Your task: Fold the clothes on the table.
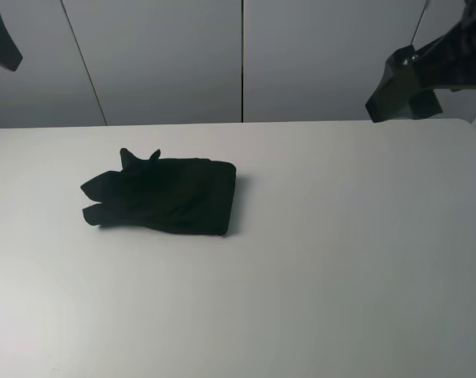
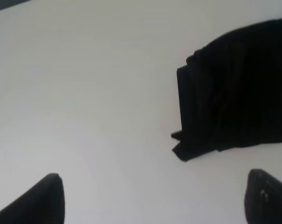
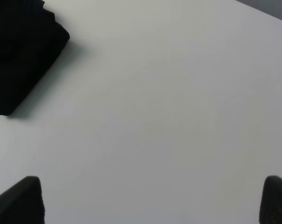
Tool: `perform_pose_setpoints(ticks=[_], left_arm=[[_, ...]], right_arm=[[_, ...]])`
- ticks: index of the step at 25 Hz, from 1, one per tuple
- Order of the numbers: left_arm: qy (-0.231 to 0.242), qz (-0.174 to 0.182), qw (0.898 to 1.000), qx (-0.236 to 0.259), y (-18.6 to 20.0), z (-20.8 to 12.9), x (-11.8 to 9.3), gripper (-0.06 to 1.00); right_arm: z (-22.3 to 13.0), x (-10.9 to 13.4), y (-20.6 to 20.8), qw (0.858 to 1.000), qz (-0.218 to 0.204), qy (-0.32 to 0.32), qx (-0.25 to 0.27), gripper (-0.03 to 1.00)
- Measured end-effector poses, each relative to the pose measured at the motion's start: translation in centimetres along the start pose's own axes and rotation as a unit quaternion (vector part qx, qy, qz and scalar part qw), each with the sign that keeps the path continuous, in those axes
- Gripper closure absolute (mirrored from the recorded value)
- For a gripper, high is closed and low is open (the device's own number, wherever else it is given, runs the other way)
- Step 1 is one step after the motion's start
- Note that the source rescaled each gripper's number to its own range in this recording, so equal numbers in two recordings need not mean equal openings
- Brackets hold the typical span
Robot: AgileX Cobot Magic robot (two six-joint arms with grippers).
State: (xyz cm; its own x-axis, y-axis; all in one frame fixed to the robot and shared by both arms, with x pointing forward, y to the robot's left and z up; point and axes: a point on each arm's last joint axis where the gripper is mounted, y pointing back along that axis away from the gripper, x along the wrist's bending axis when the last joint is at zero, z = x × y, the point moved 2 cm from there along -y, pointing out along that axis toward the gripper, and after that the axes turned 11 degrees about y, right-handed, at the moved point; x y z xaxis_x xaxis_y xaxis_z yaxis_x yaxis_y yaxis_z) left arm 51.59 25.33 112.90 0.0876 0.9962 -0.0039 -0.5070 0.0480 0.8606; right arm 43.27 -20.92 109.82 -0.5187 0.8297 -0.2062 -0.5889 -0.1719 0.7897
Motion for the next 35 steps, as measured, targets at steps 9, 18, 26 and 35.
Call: perform_pose_setpoints(ticks=[9,18,26,35], left_arm=[[0.03,0.005,1.0,-0.002,2.2,-10.5,1.2,-0.05],[0.056,-0.008,0.992,-0.111,7.1,-20.1,2.4,-0.05],[0.09,-0.034,0.964,-0.247,10.3,-25.3,3.0,-0.05],[0.098,-0.04,0.957,-0.271,9.1,-27.8,3.2,-0.05]], right_arm=[[-8.4,0.4,6.8,0.999,-0.013,-0.026,-0.024,-0.03],[-14.1,1.0,8.9,0.997,-0.021,-0.039,-0.069,-0.03],[-17.4,2.6,7.6,0.995,0.016,-0.051,-0.084,-0.03],[-17.7,3.6,6.5,0.993,0.053,-0.061,-0.085,-0.03]])
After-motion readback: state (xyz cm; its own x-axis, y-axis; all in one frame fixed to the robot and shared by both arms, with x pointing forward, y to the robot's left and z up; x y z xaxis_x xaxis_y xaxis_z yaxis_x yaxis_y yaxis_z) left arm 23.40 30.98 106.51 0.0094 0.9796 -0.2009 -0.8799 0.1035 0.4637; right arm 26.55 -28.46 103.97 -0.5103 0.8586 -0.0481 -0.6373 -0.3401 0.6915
